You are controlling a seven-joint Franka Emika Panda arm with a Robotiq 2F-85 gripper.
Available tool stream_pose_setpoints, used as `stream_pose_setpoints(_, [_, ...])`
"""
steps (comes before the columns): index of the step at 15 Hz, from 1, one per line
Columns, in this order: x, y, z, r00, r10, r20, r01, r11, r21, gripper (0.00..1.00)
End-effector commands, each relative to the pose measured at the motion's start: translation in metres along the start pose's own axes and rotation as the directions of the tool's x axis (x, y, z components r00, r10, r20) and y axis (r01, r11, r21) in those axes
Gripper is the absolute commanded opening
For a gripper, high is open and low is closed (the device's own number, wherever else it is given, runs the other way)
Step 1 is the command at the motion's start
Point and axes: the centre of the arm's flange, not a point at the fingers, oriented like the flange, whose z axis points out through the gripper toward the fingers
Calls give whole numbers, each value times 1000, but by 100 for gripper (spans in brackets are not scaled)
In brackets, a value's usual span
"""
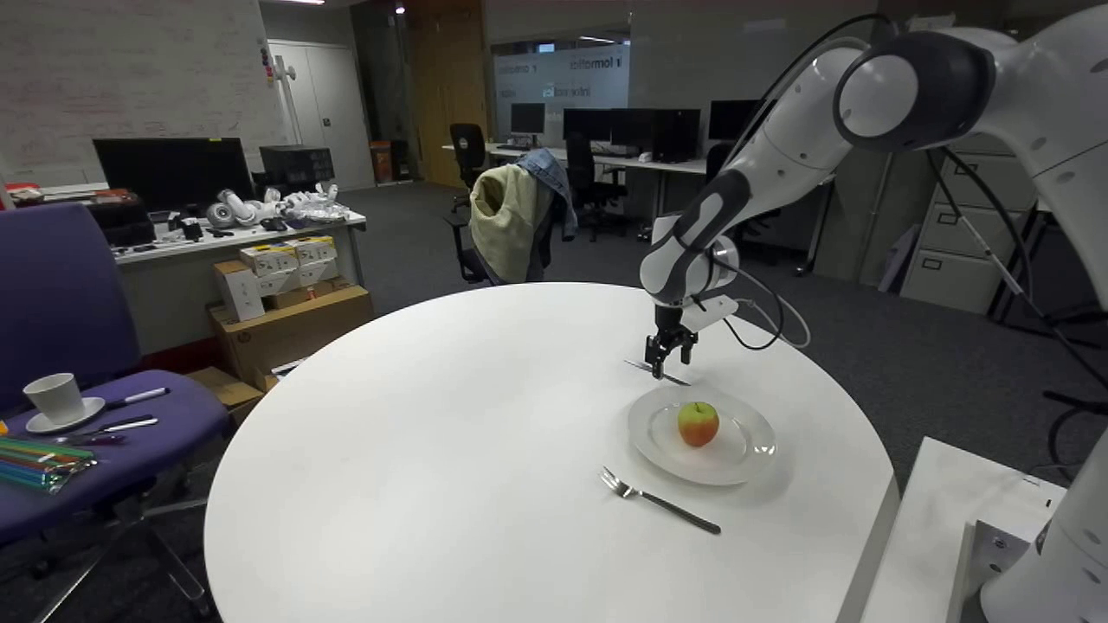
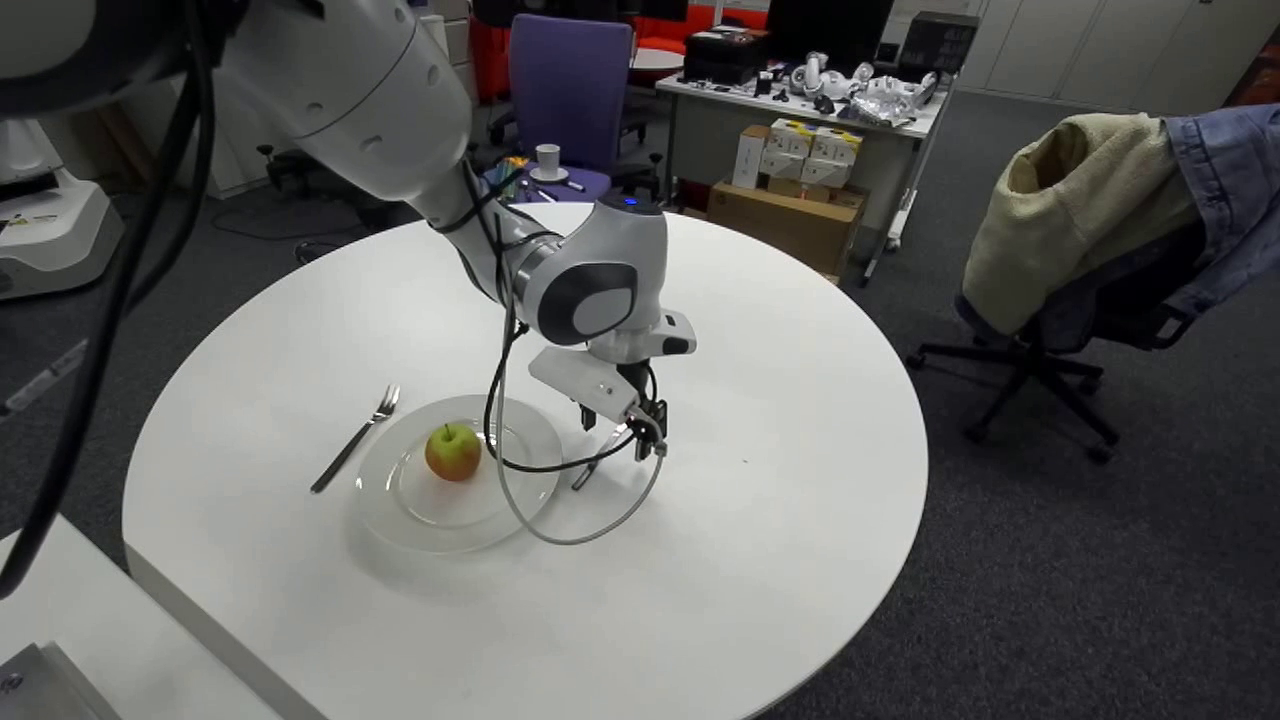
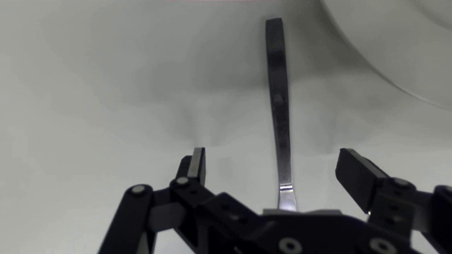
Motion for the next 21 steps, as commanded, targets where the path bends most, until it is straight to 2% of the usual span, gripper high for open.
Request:
stream_pose_setpoints(1, [3,-6,1,1000,3,-20,-3,1000,-2,100])
stream_pose_setpoints(3, [3,-7,3,1000,1,-17,-1,1000,1,100])
stream_pose_setpoints(4, [3,-7,3,1000,1,-18,-1,1000,2,75])
stream_pose_setpoints(6, [3,-8,3,1000,1,-18,-1,1000,2,67])
stream_pose_setpoints(14, [5,-5,-2,999,10,-31,-10,1000,4,5])
stream_pose_setpoints(15, [5,-5,-2,999,10,-31,-10,1000,4,0])
stream_pose_setpoints(21, [4,-4,-4,999,15,-32,-15,1000,2,2])
